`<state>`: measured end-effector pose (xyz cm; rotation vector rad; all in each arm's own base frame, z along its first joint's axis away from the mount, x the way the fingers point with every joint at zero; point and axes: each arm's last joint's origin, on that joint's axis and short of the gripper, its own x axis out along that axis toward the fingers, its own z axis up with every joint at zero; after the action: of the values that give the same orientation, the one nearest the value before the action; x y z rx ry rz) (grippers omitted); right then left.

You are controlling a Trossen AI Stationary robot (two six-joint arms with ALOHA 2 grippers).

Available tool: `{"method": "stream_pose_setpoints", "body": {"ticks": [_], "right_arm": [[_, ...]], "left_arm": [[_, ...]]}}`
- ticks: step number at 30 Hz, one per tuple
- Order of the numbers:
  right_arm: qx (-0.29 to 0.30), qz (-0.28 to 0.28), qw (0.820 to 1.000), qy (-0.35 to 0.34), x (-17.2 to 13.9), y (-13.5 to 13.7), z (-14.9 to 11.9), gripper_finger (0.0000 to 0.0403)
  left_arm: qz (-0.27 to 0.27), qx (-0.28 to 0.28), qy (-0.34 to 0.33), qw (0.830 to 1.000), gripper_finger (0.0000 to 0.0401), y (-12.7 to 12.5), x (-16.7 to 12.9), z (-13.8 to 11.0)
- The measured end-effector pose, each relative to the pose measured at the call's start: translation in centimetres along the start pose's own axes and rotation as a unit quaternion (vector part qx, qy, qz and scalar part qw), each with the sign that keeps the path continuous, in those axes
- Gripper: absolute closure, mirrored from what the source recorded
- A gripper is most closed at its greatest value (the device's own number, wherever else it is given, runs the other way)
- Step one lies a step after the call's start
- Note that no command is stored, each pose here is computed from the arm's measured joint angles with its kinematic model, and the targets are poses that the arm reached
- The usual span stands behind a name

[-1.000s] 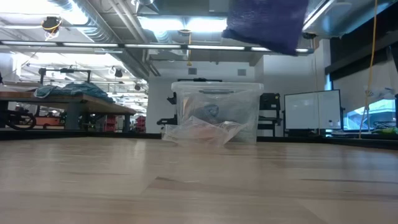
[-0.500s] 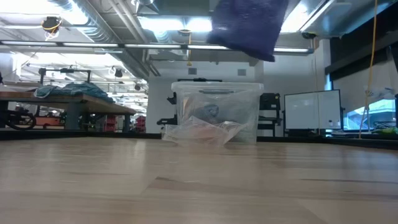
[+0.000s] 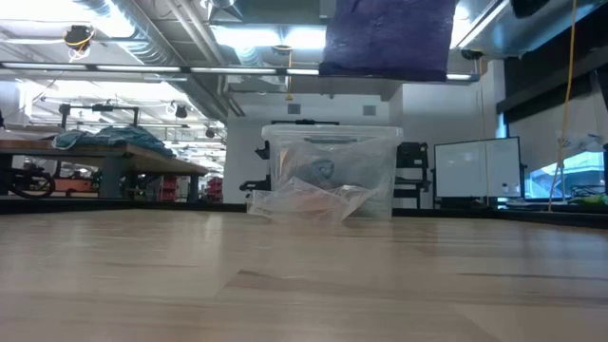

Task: Roll bandage
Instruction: Roll the blue bandage

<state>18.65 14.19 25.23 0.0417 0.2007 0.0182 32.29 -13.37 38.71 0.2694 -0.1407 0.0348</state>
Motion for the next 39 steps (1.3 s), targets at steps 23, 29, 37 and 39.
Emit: {"method": "stream_pose_setpoints", "body": {"ticks": [23,29,37,39], "right_arm": [[-0.041,-0.014,0.997,-0.058,4.9,-1.3,-2.3,0.038],[-0.056,0.024,0.996,-0.059,3.7,0.7,-2.6,0.0395],[-0.075,0.073,0.992,-0.07,1.1,5.4,-0.4,0.0399],[-0.082,0.084,0.991,-0.067,0.6,6.5,0.8,0.0398]], "left_arm": [[0.003,-0.009,0.002,1.0,0.0391,0.2,0.1,-0.1],[0.026,-0.001,-0.011,1.0,0.0391,0.4,0.1,0.3],[0.139,0.042,-0.013,0.989,0.0391,1.7,0.1,0.9],[0.146,0.053,-0.01,0.988,0.0393,1.9,0.1,0.9]]}}
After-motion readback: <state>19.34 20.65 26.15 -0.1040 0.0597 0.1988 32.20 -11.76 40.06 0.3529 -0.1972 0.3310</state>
